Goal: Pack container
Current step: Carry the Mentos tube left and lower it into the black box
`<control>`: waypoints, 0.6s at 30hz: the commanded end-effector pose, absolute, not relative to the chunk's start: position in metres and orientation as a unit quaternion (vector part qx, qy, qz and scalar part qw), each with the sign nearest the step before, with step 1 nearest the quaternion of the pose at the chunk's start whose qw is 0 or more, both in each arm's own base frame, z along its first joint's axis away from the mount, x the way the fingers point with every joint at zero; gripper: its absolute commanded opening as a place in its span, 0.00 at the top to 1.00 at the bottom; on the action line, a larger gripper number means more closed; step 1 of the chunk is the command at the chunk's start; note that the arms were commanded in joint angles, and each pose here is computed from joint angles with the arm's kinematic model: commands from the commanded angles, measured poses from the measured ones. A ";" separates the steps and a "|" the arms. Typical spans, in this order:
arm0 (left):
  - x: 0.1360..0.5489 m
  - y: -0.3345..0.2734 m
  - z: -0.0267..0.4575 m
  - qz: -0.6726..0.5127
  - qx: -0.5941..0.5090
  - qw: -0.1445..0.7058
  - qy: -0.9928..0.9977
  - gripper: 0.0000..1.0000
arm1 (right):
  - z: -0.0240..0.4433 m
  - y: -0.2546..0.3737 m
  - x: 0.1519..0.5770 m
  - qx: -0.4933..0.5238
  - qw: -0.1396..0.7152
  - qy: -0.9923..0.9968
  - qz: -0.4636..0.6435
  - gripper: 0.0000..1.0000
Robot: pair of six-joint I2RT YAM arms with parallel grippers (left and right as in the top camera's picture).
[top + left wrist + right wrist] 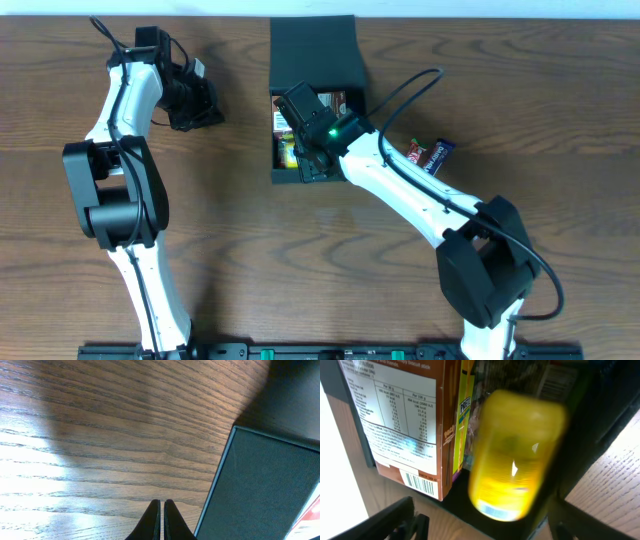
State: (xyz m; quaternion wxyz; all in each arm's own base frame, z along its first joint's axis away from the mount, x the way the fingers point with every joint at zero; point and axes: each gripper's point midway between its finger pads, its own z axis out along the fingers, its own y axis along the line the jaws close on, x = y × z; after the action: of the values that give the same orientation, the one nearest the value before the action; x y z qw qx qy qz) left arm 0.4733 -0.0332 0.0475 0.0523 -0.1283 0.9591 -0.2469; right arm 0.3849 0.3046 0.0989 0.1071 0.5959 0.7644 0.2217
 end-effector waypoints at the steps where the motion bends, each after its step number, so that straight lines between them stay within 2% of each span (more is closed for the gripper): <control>1: 0.473 -0.031 0.060 -0.243 -0.117 0.066 0.961 0.94 | 0.106 0.308 0.385 0.594 0.112 0.763 0.229 0.13; 8: 0.473 -0.031 0.060 -0.243 -0.117 0.066 0.961 0.94 | 0.106 0.310 0.385 0.587 0.111 0.768 0.230 0.15; 11: 0.473 -0.031 0.060 -0.243 -0.116 0.067 0.961 0.94 | 0.110 0.308 0.387 0.560 0.121 0.787 0.231 0.23; 14: 0.473 -0.031 0.060 -0.242 -0.116 0.067 0.961 0.94 | 0.122 0.300 0.393 0.516 0.141 0.812 0.233 0.43; 16: 0.473 -0.031 0.060 -0.242 -0.116 0.067 0.961 0.94 | 0.138 0.293 0.398 0.482 0.160 0.828 0.239 0.75; 18: 0.473 -0.031 0.060 -0.242 -0.116 0.067 0.961 0.94 | 0.158 0.284 0.402 0.427 0.188 0.850 0.244 0.98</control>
State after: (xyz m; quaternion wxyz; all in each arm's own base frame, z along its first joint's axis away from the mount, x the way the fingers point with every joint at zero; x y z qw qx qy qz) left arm 0.4733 -0.0329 0.0474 0.0526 -0.1277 0.9593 -0.2462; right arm 0.3915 0.2985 0.1130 0.1346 0.5053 0.8225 0.2238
